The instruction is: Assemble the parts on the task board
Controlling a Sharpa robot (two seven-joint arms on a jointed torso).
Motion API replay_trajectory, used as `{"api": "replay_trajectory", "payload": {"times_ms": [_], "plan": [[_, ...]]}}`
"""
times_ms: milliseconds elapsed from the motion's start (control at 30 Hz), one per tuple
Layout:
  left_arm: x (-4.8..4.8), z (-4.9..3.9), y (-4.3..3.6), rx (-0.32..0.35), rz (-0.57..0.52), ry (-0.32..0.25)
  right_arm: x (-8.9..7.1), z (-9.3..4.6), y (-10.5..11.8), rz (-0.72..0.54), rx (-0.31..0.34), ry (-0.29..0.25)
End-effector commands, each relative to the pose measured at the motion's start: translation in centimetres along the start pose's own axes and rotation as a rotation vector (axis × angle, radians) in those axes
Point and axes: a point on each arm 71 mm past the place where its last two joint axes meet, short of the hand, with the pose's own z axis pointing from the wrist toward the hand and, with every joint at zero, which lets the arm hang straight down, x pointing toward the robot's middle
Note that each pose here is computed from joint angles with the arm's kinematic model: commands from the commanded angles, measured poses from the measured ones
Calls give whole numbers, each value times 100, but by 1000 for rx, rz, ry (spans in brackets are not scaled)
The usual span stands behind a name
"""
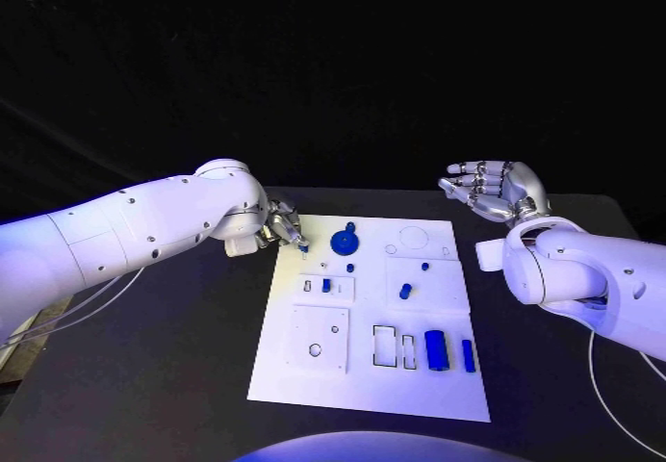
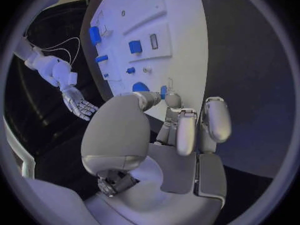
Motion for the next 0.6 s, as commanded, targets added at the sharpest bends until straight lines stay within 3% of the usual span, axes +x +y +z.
{"api": "replay_trajectory", "payload": {"times_ms": [33, 300, 600], "plan": [[38, -74, -17, 62, -140, 13, 23, 1, 2, 9, -5, 26], [139, -299, 45, 111, -224, -7, 19, -3, -4, 10, -1, 30], [334, -446, 120, 128, -227, -79, 17, -3, -10, 5, -1, 37]]}}
